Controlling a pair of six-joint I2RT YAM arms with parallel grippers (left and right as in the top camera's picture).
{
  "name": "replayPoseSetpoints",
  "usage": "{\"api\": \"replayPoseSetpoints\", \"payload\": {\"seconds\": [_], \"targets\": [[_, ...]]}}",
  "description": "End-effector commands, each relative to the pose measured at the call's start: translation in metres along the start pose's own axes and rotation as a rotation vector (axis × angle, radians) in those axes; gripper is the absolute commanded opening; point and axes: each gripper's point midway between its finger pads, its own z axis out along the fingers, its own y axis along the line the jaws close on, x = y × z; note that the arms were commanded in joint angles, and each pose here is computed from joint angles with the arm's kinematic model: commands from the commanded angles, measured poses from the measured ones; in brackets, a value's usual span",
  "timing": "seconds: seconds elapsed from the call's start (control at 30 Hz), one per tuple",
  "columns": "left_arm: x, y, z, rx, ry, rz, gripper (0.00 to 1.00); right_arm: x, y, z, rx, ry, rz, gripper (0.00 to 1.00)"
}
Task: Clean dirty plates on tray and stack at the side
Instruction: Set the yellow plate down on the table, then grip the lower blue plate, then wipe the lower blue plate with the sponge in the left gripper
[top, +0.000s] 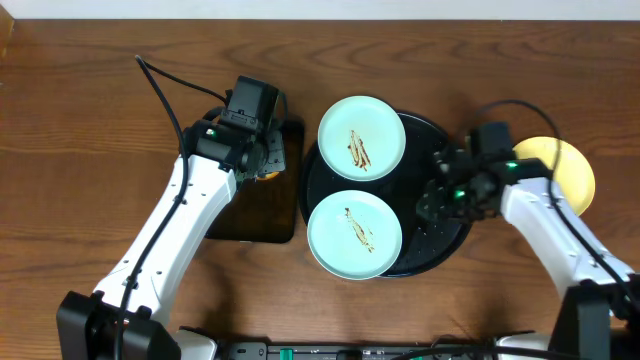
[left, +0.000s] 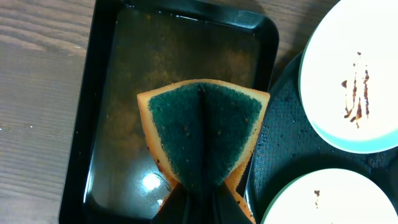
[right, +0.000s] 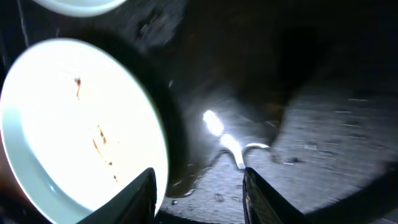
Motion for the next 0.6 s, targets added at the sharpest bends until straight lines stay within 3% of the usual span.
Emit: {"api": "replayPoseSetpoints", "payload": {"seconds": [0.0,0.13,0.23,0.37,0.53,0.57], "targets": [[0.003,0.003,0.002,-0.007,0.009,-0.015,0.08,0.011,0.013,0.014,-0.006,0.058,-0.066,0.44],[0.006,-0.004,0.002,0.035,0.029,-0.015,0.08,0.022,0.014,0.032,0.009,0.125,-0.068,0.44],[0.010,-0.012,0.001,0.074,0.048,-0.013,0.08,0.030,0.012,0.045,0.019,0.177,-0.055,0.38],[0.018,-0.029,-0.001,0.166,0.091,-0.004,0.08,0.036,0.010,0.057,0.017,0.223,-0.030,0.27],[0.033,-0.055,-0.003,0.237,0.137,0.059,0.08,0.037,0.008,0.063,0.020,0.234,-0.025,0.01],[0.037,-0.060,-0.002,0.241,0.143,0.073,0.08,0.035,0.008,0.063,0.019,0.229,-0.026,0.01]]}}
